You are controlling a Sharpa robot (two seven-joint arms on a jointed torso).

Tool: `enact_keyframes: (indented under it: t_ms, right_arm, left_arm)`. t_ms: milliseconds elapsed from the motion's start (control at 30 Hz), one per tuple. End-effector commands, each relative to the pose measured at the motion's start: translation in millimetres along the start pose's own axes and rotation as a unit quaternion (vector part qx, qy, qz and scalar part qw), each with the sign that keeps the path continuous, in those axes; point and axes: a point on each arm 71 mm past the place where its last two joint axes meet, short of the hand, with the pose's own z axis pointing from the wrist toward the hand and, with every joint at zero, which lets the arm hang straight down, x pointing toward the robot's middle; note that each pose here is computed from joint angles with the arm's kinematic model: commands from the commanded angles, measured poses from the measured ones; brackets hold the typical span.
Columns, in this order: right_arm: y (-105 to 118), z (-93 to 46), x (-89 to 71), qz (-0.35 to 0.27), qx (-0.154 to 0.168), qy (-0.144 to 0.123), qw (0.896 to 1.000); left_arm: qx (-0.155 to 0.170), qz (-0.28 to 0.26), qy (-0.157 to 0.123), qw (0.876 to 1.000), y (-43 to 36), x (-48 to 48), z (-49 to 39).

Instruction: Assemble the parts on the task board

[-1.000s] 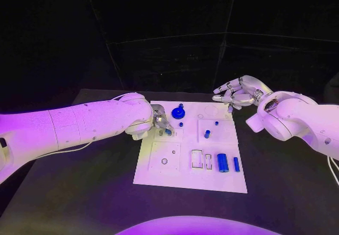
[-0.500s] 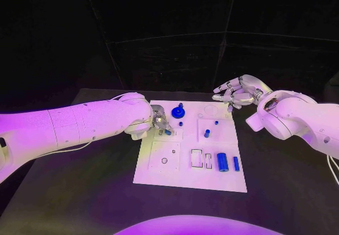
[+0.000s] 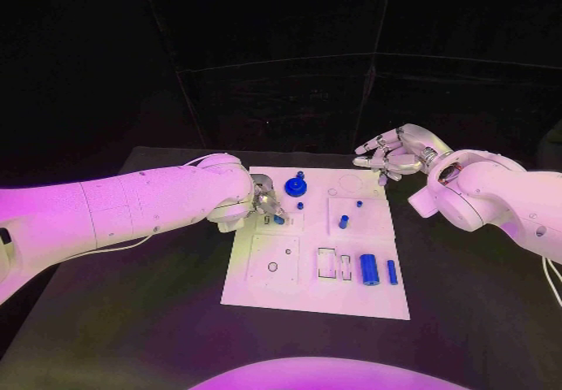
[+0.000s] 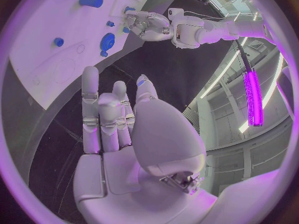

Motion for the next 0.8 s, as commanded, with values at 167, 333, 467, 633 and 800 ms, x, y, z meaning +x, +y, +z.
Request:
enact_keyframes:
  t_ms: [167, 333, 467, 633, 800]
  right_arm:
    - [2.2, 0.7, 0.3, -0.001, -0.006, 0.003, 1.0]
    - [2.4, 0.8, 0.6, -0.001, -0.006, 0.003, 1.0]
    - [2.5, 0.8, 0.7, -0.001, -0.006, 0.003, 1.0]
    - [2.6, 0.6, 0.7, -0.001, -0.005, 0.003, 1.0]
    - [2.4, 0.4, 0.6, -0.001, -0.005, 0.003, 1.0]
  left_arm:
    - [-0.004, 0.009, 0.007, 1.0, 0.5, 1.8, 1.0]
    - [-0.004, 0.008, 0.006, 1.0, -0.1, 1.3, 1.9]
    - [-0.006, 0.007, 0.004, 1.0, -0.4, 0.3, 3.0]
    - [-0.007, 0.007, 0.003, 1.0, -0.6, -0.5, 4.0]
    - [-0.009, 0.007, 0.002, 1.0, -0.8, -1.2, 4.9]
